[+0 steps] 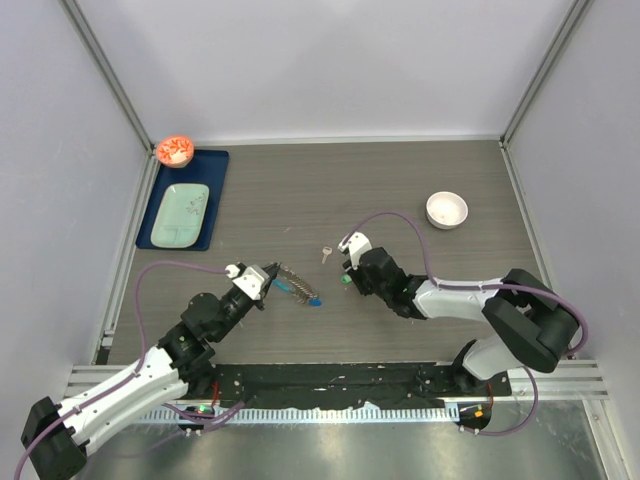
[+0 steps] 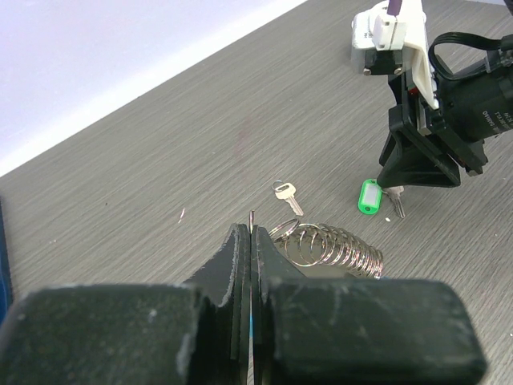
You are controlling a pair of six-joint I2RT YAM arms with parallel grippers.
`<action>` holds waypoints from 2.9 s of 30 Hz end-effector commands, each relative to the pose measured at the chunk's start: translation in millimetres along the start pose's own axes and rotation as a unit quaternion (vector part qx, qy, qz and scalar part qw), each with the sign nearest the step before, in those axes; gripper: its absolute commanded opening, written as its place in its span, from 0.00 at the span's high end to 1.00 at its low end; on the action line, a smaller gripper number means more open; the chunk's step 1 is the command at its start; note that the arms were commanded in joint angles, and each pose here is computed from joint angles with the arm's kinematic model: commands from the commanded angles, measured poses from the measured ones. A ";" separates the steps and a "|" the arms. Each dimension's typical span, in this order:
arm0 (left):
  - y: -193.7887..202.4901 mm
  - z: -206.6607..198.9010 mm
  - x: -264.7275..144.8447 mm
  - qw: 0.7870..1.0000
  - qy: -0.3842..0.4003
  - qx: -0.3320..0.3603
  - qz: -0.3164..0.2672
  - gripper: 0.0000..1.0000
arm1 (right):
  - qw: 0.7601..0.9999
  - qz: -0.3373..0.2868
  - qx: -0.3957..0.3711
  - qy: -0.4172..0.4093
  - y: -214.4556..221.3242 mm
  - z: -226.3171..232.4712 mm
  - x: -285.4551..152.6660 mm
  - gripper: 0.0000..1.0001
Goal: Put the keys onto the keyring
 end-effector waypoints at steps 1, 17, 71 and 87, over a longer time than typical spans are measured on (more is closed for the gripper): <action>-13.4 7.5 1.5 1.000 -0.017 -0.004 -0.025 1.00 | 0.999 -0.032 0.018 0.004 -21.8 0.2 5.9 0.64; -13.9 7.5 1.1 1.000 -0.017 -0.005 -0.025 1.00 | 1.000 -0.018 0.025 0.001 -7.7 -2.5 15.6 0.74; -104.3 -101.0 34.2 0.908 0.380 0.049 -0.171 1.00 | 0.935 -0.093 -0.156 -0.304 -111.8 62.1 -188.5 0.99; -109.0 -117.0 54.8 0.889 0.408 0.008 -0.207 1.00 | 0.937 -0.085 -0.187 -0.281 -93.3 63.9 -181.3 0.99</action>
Point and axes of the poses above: each gripper's point midway between its finger pads, its own x axis out along the fingers, its own z axis along the line the jaws close on, y = z × x, the point moved 1 cm from there along -x, back along the fingers, and after that the axes turned 14 degrees about x, right-handed, at the moved point
